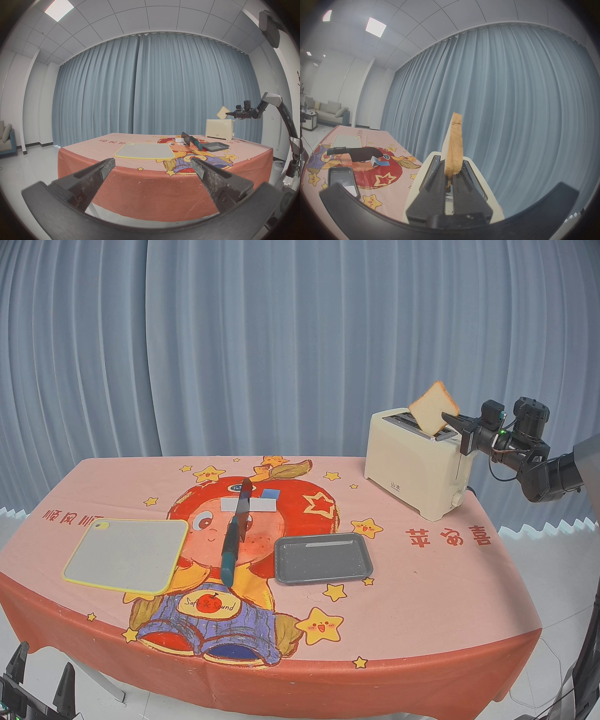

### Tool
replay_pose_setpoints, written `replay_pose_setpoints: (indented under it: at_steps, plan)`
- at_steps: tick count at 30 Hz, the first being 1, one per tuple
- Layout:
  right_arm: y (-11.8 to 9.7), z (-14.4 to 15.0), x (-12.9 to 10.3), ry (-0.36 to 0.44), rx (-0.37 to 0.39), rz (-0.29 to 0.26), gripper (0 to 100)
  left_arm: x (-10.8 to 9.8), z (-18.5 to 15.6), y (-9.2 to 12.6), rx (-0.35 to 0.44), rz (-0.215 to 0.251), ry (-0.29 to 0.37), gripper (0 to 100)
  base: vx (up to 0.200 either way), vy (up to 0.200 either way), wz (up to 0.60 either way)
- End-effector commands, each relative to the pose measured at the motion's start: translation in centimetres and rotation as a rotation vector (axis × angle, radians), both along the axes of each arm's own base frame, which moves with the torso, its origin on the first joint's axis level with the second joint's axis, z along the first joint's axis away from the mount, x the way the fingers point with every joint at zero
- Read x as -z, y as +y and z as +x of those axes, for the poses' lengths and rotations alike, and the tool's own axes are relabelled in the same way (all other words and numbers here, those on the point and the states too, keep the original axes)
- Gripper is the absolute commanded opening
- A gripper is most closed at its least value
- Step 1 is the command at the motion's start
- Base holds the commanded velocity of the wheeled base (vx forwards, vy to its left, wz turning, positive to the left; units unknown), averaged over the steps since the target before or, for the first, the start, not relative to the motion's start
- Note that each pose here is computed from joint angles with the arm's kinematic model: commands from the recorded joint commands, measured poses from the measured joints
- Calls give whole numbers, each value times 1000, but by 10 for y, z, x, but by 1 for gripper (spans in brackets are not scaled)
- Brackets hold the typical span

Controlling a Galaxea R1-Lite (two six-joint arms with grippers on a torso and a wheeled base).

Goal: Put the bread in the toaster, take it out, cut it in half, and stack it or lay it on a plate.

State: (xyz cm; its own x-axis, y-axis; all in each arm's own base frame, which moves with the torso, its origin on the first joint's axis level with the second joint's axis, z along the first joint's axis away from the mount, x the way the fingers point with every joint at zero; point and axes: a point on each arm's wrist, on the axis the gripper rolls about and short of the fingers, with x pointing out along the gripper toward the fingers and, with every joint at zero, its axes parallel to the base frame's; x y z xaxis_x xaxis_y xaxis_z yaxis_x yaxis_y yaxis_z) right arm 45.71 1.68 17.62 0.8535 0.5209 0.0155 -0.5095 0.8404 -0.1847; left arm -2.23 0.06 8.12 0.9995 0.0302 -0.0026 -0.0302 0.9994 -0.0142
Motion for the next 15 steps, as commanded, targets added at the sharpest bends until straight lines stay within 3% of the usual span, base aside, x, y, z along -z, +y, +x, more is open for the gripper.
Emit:
replay_pose_setpoints:
  at_steps: [1, 15]
  plan:
    - [0, -1, 2, 8, -1, -1, 0, 5, 1, 0, 0, -1, 19, 100, 0, 0, 0]
    - [6, -2, 5, 16, -14, -4, 0, 5, 1, 0, 0, -1, 19, 100, 0, 0, 0]
